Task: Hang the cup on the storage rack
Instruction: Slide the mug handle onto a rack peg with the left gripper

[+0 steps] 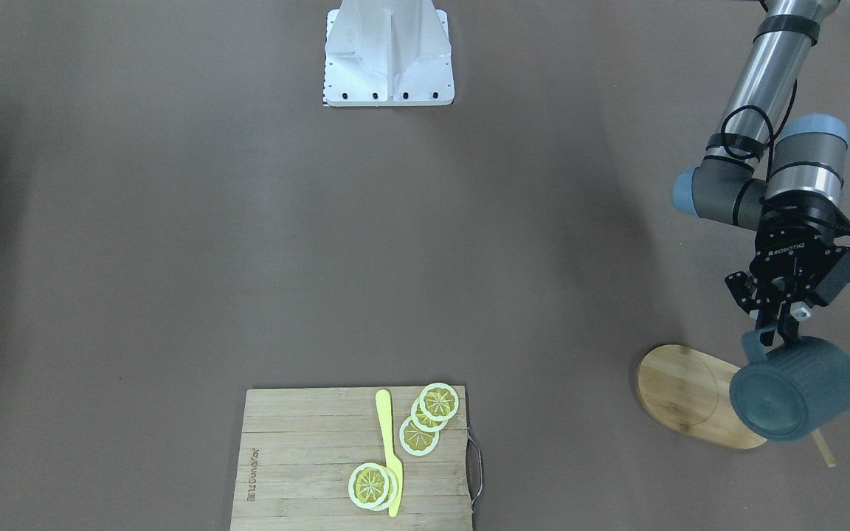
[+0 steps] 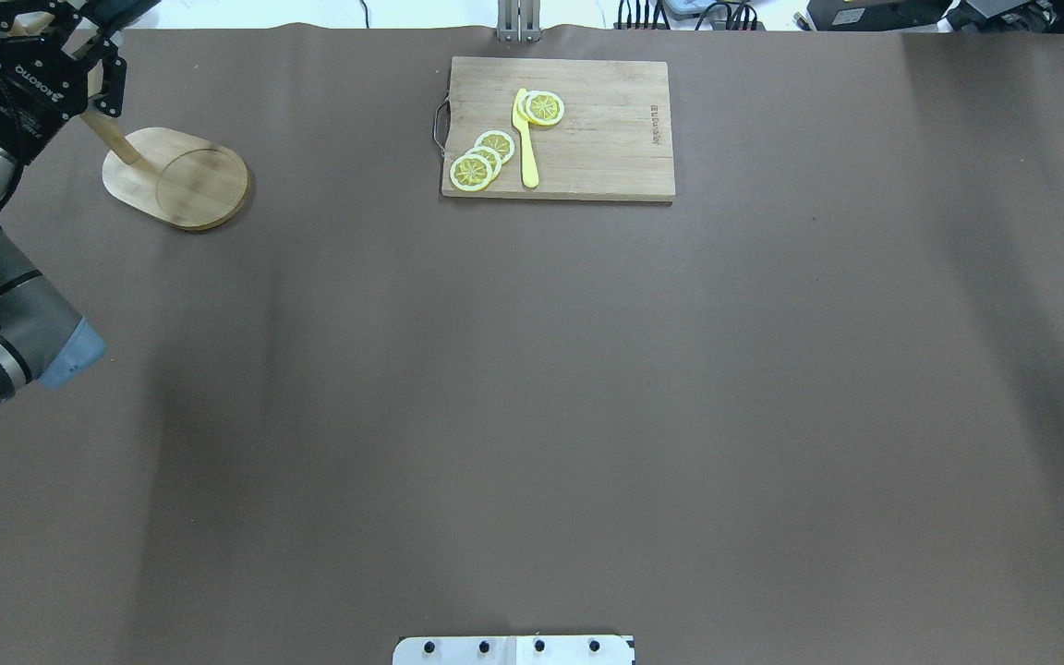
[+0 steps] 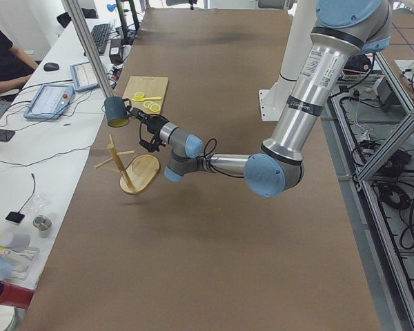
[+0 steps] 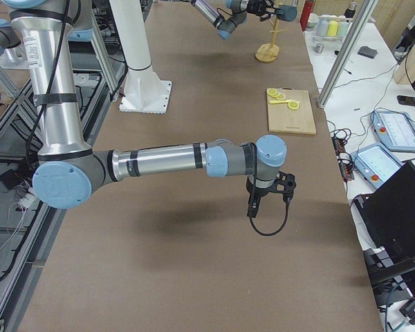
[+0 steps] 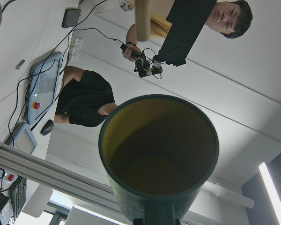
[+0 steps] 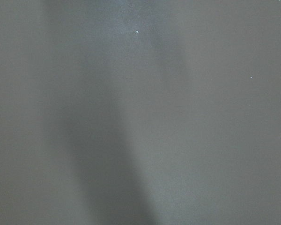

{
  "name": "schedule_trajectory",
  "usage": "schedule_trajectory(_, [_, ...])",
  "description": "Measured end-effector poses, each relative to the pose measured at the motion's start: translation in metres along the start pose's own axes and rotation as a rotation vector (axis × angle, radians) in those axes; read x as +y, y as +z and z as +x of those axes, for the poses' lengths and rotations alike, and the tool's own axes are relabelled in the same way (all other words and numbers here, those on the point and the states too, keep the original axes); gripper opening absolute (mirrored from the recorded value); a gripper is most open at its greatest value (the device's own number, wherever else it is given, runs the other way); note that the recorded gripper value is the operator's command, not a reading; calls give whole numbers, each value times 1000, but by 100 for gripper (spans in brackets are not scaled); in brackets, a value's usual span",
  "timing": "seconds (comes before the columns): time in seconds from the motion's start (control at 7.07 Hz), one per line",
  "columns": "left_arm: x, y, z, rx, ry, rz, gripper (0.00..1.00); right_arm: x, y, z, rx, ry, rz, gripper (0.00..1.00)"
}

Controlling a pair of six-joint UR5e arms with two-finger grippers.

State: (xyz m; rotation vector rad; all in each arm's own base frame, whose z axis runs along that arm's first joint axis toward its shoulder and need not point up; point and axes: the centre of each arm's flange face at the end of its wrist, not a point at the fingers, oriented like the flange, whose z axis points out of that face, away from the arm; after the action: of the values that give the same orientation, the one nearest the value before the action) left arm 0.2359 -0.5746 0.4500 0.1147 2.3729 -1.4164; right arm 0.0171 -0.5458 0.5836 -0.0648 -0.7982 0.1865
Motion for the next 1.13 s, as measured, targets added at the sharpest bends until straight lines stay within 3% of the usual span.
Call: schedule_trajectory(1.13, [-28, -13, -14, 4, -20, 84, 0, 0, 0, 0, 0, 1, -1, 100])
